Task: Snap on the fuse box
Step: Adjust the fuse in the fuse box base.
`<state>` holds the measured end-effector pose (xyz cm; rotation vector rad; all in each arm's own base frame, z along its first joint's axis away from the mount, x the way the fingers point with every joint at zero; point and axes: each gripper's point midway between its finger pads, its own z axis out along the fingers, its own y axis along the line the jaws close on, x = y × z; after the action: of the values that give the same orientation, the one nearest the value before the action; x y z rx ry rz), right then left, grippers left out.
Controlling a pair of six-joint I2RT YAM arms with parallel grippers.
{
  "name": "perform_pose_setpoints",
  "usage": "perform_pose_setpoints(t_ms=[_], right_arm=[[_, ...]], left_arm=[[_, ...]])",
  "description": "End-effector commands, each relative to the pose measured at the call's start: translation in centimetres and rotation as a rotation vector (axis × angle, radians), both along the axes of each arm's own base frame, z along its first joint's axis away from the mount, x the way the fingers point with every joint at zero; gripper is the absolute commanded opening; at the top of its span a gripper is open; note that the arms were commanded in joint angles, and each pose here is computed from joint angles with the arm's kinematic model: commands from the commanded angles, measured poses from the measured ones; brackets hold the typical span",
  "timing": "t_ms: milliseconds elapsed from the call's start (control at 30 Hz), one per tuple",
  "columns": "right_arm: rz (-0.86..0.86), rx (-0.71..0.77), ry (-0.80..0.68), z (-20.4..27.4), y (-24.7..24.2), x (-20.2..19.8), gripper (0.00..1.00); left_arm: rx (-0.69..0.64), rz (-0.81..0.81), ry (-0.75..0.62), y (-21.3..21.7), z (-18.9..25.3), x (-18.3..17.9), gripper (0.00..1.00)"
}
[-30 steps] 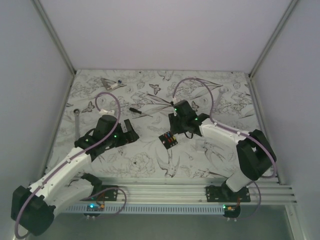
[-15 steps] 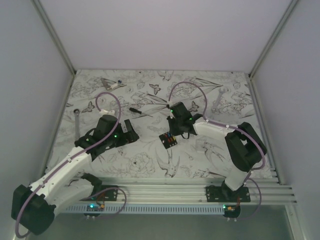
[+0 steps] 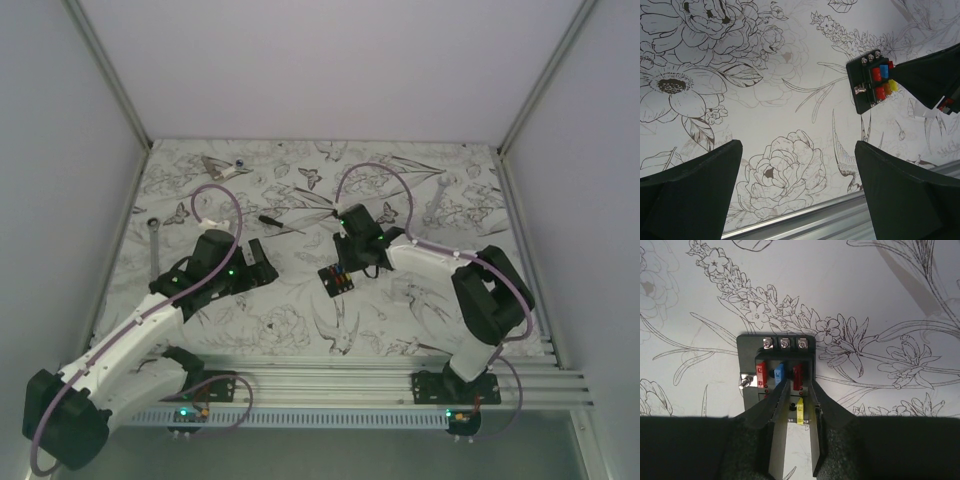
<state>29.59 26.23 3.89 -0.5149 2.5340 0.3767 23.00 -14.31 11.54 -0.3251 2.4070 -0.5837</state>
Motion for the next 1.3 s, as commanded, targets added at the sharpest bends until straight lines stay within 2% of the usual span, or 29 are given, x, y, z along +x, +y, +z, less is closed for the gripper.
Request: perform_pose_setpoints(t_ms=[0,167,333,567,1267], right_arm=[[0.020,-0.033,-0.120,3.9,0.8,1.4,0.28],[0.044,-0.057,-0.157,4.7,1.6,1.3,0.28],[0.059,-0.076,-0.140,3.8,2.2,1.1,0.19],[0.064,-0.112,-0.120,2.8,2.2,1.1,0.14],[0.088,-0.192,-0.076,0.9,2.1,0.4,0.12]], left_arm=[[-0.003,0.002,0.006,0.1,0.0,-0.1,0.99],[-0.001,0.004,0.006,0.2,-0.1,-0.1,1.00],[0.004,0.013,0.004,0.3,-0.2,0.0,1.00],[0.000,0.025,-0.006,0.7,0.0,-0.1,1.00],[-0.004,0.022,-0.003,0.6,0.0,-0.1,0.99]])
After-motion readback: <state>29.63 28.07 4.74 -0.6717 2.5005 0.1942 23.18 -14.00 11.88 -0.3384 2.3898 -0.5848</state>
